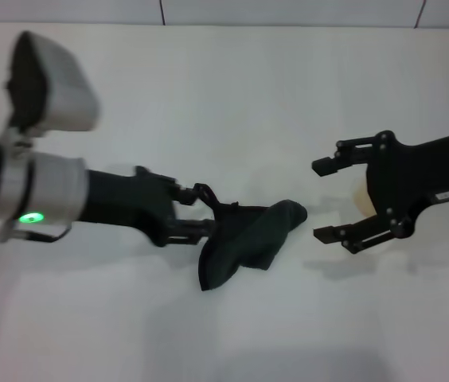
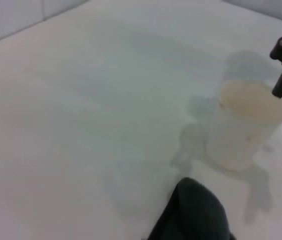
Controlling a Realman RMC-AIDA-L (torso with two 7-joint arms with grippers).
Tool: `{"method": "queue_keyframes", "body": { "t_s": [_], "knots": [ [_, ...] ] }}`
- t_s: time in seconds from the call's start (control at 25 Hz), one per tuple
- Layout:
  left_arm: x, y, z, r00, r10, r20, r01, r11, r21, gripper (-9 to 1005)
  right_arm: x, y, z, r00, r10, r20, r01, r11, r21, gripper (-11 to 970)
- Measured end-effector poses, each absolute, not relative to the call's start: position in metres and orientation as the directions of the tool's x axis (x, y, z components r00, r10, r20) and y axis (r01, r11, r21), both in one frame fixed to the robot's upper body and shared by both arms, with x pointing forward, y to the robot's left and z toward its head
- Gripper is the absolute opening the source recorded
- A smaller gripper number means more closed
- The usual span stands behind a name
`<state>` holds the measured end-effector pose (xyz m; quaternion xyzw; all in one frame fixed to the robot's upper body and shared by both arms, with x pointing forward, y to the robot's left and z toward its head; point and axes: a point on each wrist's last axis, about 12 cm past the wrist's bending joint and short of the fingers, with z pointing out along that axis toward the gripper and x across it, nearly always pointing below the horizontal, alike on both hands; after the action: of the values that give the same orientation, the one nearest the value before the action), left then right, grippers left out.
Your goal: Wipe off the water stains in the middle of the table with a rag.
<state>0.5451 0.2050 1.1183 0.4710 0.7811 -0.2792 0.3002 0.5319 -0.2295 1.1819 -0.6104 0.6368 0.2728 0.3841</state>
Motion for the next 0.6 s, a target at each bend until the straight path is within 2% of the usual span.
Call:
{"method": "queue_keyframes", "body": {
  "t_s": [0.28, 0.48, 0.6],
  "knots": [
    [0.524, 0.266, 1.136, -0.329, 0.456, -0.827, 0.909, 0.389, -0.148, 555, 0.525, -0.254, 1.178, 0.001, -0.538, -0.843, -0.98, 0.169, -0.109, 858],
    [0.5, 0.3, 1.137, -0.264, 0.433, -0.862, 0.93, 0.352, -0.107, 792, 0.52, -0.268, 1.169, -0.007, -0.503, -0.864, -0.977, 0.19, -0.102, 857],
    [0.485, 0.312, 1.135, -0.233, 0.435, -0.87, 0.941, 0.326, -0.089, 796, 0.517, -0.277, 1.164, 0.002, -0.465, -0.885, -0.974, 0.2, -0.107, 857]
  ]
}}
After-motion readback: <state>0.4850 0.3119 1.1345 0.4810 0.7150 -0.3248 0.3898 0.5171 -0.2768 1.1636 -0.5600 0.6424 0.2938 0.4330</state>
